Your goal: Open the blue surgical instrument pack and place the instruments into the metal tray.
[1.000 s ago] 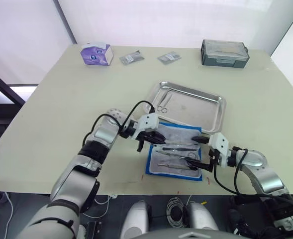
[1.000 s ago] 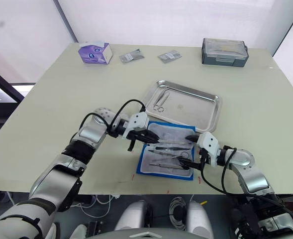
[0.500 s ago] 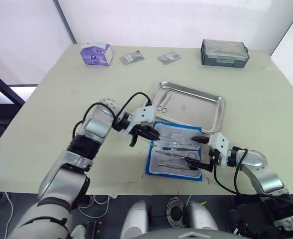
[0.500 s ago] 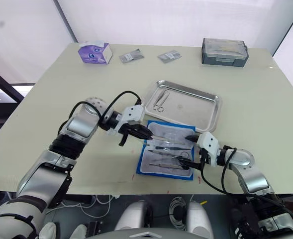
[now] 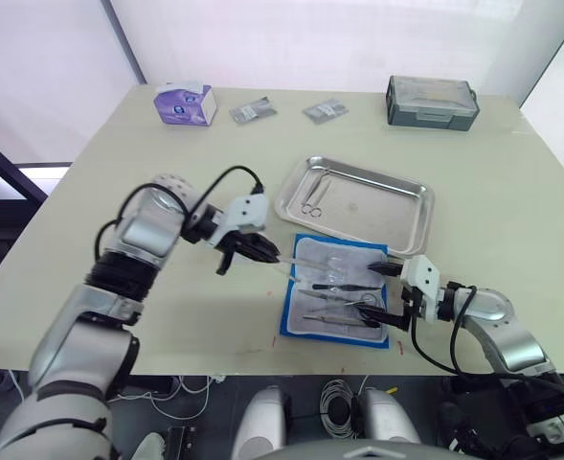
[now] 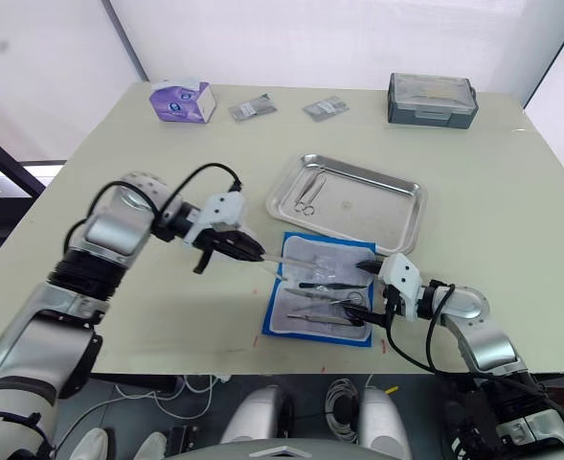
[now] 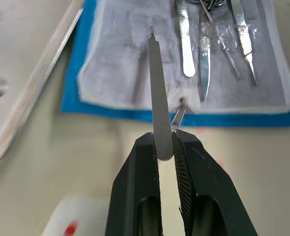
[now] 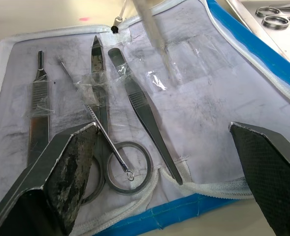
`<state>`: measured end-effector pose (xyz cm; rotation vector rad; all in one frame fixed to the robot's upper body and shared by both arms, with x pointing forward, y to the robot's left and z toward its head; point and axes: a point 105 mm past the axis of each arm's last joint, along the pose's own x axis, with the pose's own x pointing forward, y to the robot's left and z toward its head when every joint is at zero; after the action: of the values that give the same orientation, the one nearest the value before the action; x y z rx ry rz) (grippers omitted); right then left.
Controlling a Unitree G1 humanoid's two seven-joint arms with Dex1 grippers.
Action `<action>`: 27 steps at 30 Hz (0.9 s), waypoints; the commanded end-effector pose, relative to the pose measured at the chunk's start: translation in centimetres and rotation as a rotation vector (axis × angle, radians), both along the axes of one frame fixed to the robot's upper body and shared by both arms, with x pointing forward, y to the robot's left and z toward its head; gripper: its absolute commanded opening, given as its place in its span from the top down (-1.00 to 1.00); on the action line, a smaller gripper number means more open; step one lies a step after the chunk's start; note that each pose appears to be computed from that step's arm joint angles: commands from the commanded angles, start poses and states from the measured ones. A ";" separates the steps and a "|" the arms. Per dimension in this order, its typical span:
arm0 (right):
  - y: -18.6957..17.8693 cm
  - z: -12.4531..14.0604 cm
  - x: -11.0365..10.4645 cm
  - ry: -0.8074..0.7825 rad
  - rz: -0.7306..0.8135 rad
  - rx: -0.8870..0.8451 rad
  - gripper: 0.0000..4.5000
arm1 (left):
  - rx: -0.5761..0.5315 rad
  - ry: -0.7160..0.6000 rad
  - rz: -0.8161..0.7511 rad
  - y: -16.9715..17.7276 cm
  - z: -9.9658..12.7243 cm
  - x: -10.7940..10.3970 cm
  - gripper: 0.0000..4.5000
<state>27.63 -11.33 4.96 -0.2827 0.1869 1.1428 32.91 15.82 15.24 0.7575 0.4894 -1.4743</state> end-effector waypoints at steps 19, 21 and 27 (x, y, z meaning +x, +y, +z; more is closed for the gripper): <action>-2.0 -6.1 -1.9 0.197 -0.041 -0.180 -1.00 | -0.285 -0.120 0.153 -3.6 5.3 3.4 0.98; -2.0 -6.1 -1.9 0.197 -0.040 -0.180 -1.00 | -0.319 -0.129 0.223 -4.4 5.3 4.3 0.98; -2.4 -6.0 -2.2 0.200 -0.038 -0.191 -1.00 | -0.447 -0.187 0.470 -8.5 4.8 7.5 0.98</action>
<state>27.66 -11.40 5.00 -0.2916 0.1880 1.1466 39.50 7.28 18.37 0.3839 0.2174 -1.0925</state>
